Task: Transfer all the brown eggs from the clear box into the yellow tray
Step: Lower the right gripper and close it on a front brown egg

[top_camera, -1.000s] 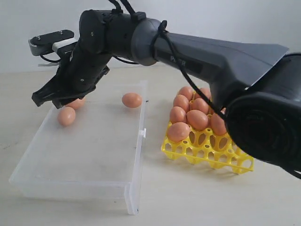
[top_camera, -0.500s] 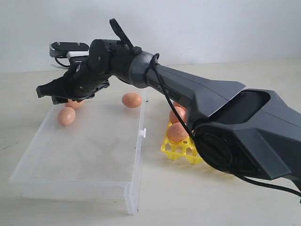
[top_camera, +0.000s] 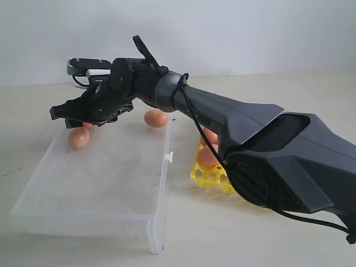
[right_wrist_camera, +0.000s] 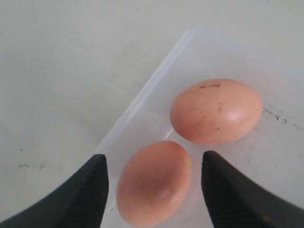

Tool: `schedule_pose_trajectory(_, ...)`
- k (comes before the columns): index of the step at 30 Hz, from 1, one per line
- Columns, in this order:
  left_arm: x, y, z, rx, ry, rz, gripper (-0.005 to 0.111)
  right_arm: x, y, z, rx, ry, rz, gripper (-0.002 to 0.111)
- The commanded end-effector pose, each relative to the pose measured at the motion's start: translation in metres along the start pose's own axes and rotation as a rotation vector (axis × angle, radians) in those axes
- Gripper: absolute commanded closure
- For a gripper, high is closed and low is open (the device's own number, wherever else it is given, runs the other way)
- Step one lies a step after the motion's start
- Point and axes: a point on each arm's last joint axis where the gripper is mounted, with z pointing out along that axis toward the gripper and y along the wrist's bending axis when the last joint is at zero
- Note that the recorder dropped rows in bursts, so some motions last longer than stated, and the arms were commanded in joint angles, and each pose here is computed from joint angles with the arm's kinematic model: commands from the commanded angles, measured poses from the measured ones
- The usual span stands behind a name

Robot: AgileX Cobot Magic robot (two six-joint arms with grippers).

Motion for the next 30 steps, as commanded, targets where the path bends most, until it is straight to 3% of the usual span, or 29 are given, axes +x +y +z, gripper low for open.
schedule_pose_trajectory(1,-0.002,0.0,-0.001,0.005,-0.016,0.0,0.107,-0.004,-0.004,0.0,0.0,-0.033,0.009,0.051)
schedule_pose_trajectory(30,-0.002,0.0,-0.001,0.005,-0.016,0.0,0.107,0.017,-0.014,0.028,0.002,-0.015,0.035,0.054)
